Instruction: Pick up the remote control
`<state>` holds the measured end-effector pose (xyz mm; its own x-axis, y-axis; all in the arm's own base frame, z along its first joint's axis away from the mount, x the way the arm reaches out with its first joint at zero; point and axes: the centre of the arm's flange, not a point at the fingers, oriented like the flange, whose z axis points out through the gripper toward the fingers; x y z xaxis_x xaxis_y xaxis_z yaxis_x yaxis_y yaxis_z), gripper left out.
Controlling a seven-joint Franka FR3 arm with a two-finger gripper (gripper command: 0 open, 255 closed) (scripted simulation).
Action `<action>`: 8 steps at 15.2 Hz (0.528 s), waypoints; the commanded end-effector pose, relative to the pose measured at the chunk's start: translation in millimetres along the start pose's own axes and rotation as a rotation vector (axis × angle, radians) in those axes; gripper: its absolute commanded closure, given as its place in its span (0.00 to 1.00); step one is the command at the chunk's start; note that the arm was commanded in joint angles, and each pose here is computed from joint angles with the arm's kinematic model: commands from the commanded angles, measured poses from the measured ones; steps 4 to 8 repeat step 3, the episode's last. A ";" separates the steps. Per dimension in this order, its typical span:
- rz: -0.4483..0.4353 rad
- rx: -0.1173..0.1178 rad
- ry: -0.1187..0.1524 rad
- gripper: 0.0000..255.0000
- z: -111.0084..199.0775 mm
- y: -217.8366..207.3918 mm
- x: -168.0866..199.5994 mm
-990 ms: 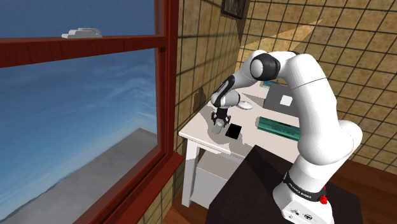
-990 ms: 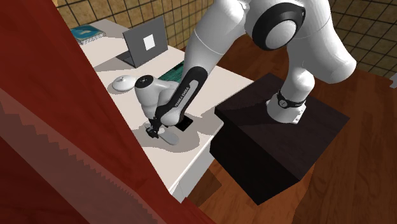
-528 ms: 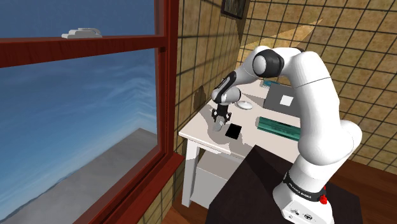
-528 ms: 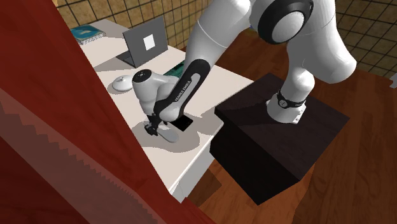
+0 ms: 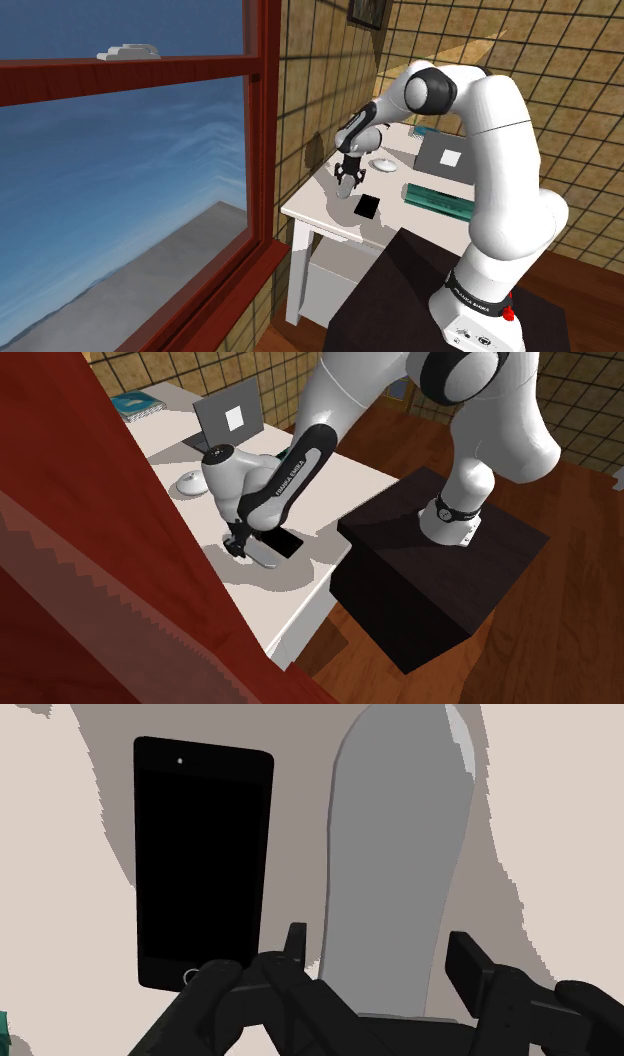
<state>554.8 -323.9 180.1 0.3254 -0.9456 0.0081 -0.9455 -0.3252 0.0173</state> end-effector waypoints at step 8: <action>0.000 0.000 0.000 1.00 -11.8 -0.2 0.7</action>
